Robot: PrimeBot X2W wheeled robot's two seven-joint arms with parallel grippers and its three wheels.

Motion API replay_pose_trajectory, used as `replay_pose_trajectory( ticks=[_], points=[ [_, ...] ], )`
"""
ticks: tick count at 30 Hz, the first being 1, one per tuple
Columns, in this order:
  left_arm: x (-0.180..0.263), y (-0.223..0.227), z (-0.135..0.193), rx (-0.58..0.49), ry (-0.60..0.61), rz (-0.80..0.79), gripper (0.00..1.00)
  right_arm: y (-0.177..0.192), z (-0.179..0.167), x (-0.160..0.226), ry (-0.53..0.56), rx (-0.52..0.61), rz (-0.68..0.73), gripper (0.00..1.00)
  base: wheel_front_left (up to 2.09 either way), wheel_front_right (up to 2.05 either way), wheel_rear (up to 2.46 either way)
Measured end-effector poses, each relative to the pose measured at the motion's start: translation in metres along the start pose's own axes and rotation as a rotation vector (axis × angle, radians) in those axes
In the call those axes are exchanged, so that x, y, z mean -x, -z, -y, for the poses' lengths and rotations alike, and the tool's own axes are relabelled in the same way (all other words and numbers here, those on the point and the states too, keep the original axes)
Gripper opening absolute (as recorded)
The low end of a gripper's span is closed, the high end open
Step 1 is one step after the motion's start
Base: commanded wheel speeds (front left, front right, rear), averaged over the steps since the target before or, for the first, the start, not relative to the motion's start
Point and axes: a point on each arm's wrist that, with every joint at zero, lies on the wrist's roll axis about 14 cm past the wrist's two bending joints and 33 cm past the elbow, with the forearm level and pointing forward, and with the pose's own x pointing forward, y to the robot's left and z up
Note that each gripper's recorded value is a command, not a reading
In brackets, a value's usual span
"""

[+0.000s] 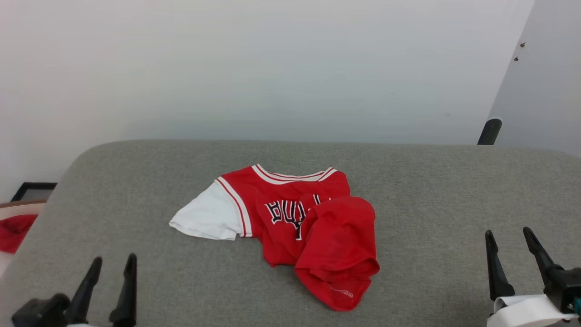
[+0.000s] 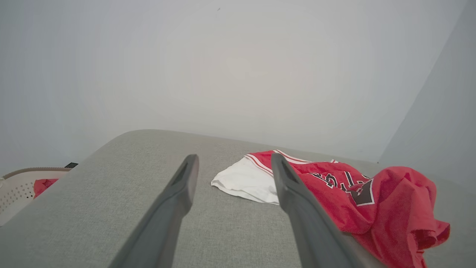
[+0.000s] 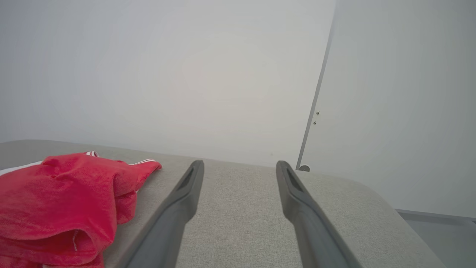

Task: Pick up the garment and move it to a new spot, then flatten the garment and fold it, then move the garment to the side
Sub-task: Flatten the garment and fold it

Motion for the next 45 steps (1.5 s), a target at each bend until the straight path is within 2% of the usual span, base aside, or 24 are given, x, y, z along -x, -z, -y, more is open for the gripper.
replay_pose_trajectory(
  ticks=[14,23,36,45],
  points=[
    [0.008,0.011,-0.005,0.012,-0.034,-0.005,1.00,0.006,0.007,0.007,0.027,-0.006,-0.013,1.00,0.00,0.00,0.00],
    [0.012,0.009,-0.009,-0.005,-0.042,0.002,1.00,0.010,-0.002,0.004,-0.006,-0.008,-0.034,1.00,0.00,0.00,0.00],
    [0.021,0.010,-0.018,-0.036,-0.073,-0.017,1.00,0.002,-0.043,-0.041,-0.184,0.031,-0.067,1.00,0.00,0.00,0.00],
    [0.032,0.015,-0.025,-0.033,-0.111,-0.036,1.00,0.015,-0.094,-0.073,-0.353,0.004,-0.201,1.00,0.00,0.00,0.00]
  ],
)
